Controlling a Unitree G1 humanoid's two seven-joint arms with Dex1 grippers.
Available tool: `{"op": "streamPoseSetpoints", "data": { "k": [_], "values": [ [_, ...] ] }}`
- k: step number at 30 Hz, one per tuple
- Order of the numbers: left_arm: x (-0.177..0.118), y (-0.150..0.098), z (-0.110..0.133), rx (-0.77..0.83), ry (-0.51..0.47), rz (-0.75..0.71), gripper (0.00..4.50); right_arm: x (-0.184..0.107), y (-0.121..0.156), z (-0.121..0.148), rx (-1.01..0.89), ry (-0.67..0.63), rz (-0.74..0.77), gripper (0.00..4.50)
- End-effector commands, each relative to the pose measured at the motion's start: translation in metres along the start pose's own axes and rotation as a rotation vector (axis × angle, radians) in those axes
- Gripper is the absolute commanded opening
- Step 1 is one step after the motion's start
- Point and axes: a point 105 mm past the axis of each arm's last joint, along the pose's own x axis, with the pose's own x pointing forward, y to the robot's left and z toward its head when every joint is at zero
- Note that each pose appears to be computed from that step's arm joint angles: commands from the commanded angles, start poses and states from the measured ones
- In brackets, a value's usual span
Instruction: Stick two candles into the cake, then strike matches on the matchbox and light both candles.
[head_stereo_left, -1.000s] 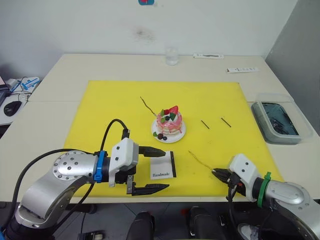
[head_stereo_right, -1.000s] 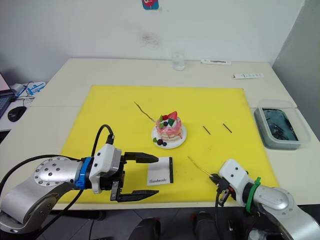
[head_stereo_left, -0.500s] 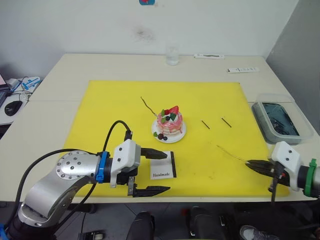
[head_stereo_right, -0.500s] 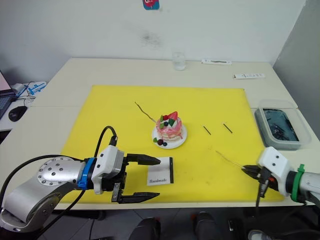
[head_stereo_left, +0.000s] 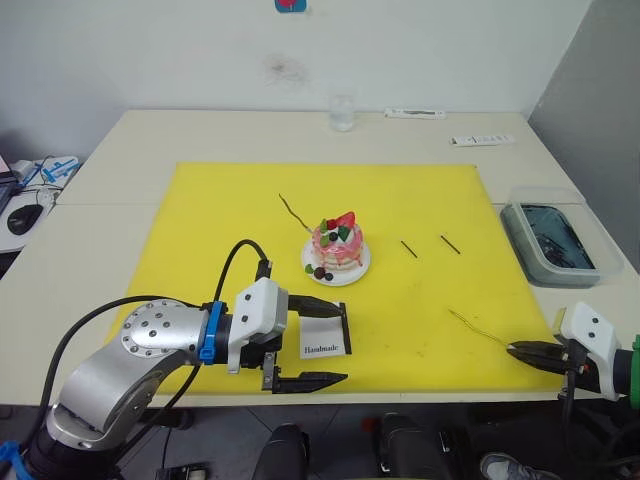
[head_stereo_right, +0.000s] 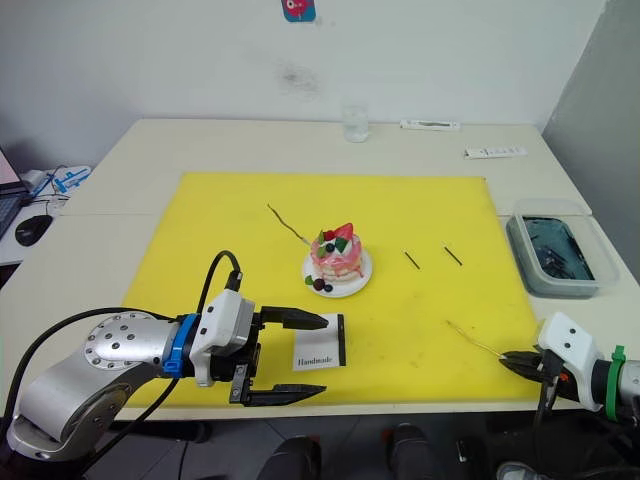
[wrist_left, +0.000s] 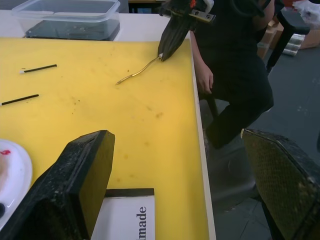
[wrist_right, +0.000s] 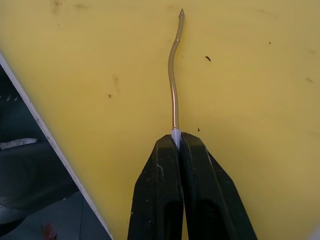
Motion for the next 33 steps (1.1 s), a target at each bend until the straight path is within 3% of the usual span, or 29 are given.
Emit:
{"op": "streamPoseSetpoints", "data": {
  "k": [1, 4, 13, 18, 26, 33],
  "values": [
    [0.002, -0.003, 0.006, 0.031, -0.013, -0.011, 4.5, -0.007, -0.01, 0.014, -0.05, -0.01, -0.033, 1.33],
    [0.002, -0.003, 0.005, 0.03, -0.012, -0.009, 4.5, -0.01, -0.011, 0.016, -0.08, 0.013, -0.02, 2.41],
    [0.002, 0.0, 0.0, 0.035, 0.012, 0.005, 4.5, -0.031, -0.011, 0.043, -0.142, 0.069, -0.004, 2.41],
    [0.006, -0.001, -0.005, 0.05, 0.034, 0.002, 4.5, -0.026, -0.009, 0.036, -0.128, 0.302, -0.037, 2.41],
    [0.014, -0.004, -0.005, 0.058, 0.032, 0.0, 4.5, -0.009, 0.008, 0.037, -0.076, 0.403, 0.033, 2.41],
    [0.018, -0.002, -0.003, 0.054, 0.029, 0.02, 4.5, -0.003, 0.006, 0.033, -0.09, 0.436, 0.034, 2.41]
  ]
}}
